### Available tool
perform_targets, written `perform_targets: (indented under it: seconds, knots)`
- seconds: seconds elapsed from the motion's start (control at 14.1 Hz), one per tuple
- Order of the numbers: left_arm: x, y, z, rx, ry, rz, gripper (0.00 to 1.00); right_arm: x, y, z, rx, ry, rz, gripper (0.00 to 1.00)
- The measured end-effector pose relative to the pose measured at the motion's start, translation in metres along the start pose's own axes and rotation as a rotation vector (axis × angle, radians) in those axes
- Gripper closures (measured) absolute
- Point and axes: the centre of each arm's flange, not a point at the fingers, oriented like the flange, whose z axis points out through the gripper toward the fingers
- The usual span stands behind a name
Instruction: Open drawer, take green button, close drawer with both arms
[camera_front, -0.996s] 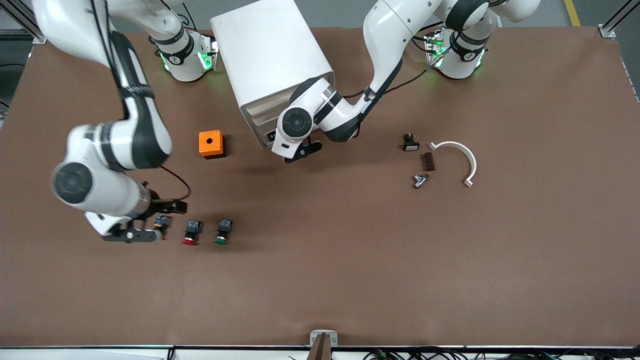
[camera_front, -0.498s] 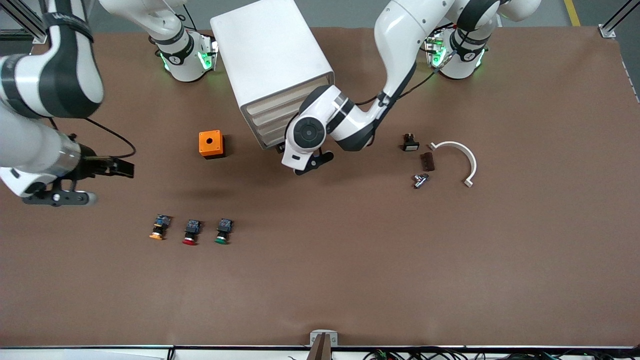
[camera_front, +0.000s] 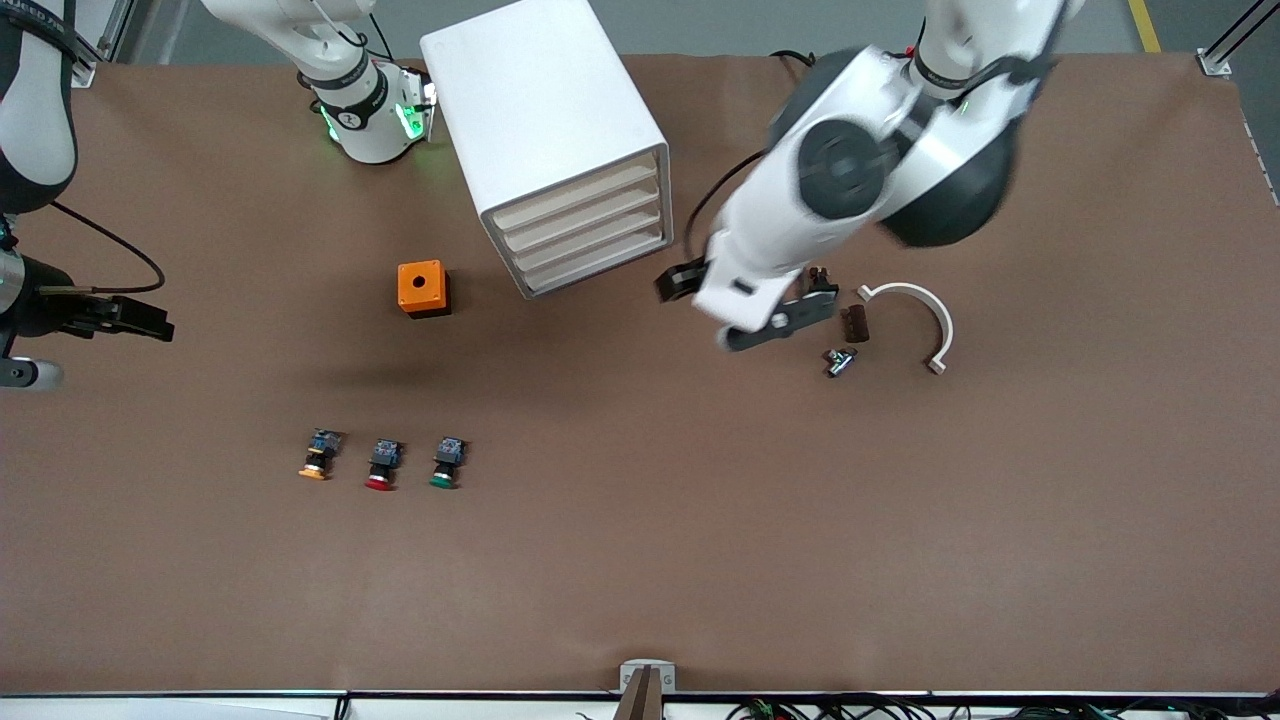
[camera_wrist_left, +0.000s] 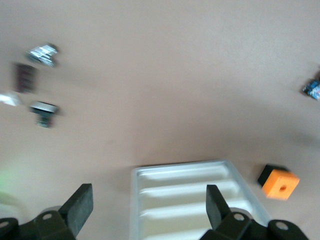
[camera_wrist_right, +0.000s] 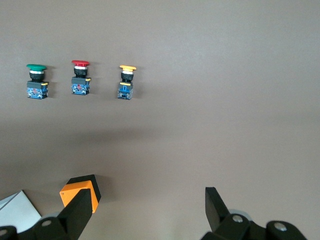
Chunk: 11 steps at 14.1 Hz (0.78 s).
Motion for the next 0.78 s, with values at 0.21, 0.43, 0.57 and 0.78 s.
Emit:
perform_targets:
  seconds: [0.21, 0.43, 0.57, 0.78]
  knots:
    - [0.017, -0.087, -0.077, 0.006, 0.017, 0.094, 0.00, 0.000, -0.006, -0.005, 0.000, 0.004, -0.010, 0.00]
    - [0.039, -0.163, -0.112, 0.070, 0.032, 0.158, 0.00, -0.002, -0.004, -0.025, -0.001, 0.019, -0.006, 0.00]
    - [0.053, -0.202, -0.126, 0.089, 0.045, 0.202, 0.00, -0.008, -0.003, -0.048, -0.001, 0.017, -0.005, 0.00]
    - [0.075, -0.260, -0.139, 0.119, 0.057, 0.253, 0.00, -0.022, -0.005, -0.079, 0.003, -0.003, -0.006, 0.00]
